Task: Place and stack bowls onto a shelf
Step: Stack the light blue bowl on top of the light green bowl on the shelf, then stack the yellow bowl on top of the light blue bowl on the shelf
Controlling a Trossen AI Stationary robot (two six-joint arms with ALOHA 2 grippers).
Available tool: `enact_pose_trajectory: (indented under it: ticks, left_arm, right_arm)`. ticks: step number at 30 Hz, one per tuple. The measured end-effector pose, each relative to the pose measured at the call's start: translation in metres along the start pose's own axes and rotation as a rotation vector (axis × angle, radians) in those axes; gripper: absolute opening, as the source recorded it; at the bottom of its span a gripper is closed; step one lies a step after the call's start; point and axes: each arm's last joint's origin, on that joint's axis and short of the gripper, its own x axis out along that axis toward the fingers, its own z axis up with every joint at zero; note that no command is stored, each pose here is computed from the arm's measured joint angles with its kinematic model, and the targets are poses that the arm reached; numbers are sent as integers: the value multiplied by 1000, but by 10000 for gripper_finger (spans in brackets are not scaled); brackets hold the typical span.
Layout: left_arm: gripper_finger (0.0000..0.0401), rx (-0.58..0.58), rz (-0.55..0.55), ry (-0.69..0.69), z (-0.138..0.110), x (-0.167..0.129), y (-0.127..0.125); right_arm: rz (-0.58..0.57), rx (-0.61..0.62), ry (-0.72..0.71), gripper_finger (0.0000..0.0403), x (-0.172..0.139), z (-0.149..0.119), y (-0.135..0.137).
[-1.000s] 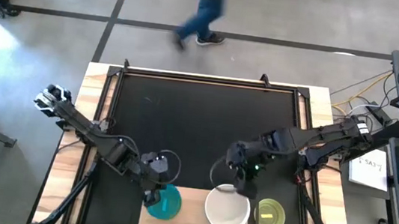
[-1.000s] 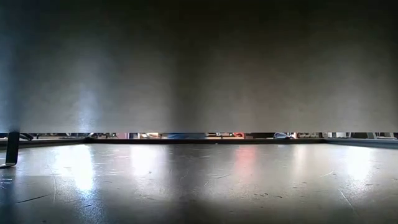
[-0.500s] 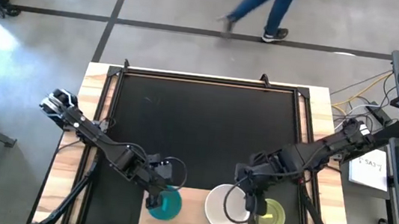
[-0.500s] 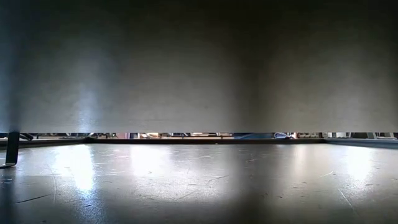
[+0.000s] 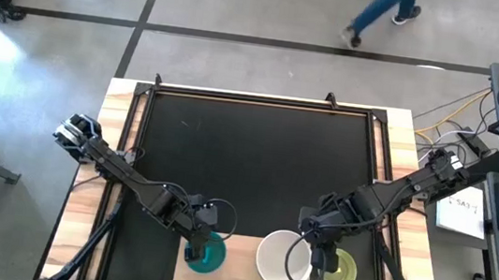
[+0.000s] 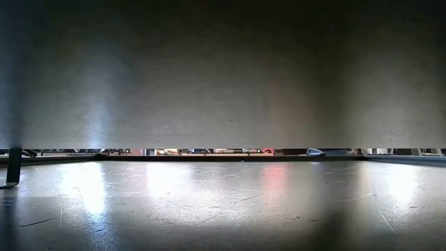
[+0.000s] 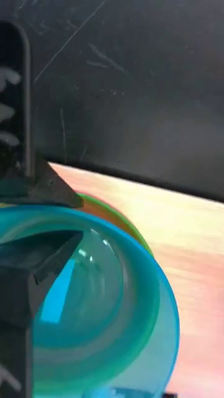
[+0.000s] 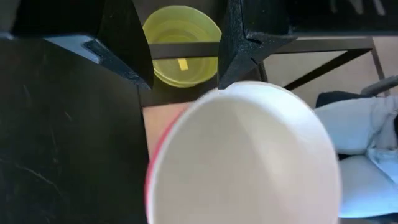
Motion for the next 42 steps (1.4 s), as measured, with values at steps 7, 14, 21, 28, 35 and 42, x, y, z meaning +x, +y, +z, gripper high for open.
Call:
enact_pose_trajectory:
  ticks: [7, 14, 21, 28, 35, 42]
  left_arm:
    - [114, -4, -75, -9, 9, -9, -10]
    - [129, 16, -160, -66, 21, -21, -25]
    - [129, 70, -145, -92, 31, -37, -32]
    - [129, 155, -113, -153, 39, -47, -36]
    - [129, 88, -92, -54, 26, -37, -30]
    - [129, 134, -53, -103, 27, -37, -29]
  right_arm:
    - [-28, 16, 16, 166, 0, -2, -2]
    - [-30, 14, 17, 166, 0, -2, -3]
    - [-52, 80, 43, 166, 0, -5, -5]
    - [-152, 219, 146, 166, 1, -26, -2]
    - [-156, 240, 162, 166, 3, -43, 14]
    - [-224, 331, 110, 166, 12, -61, 30]
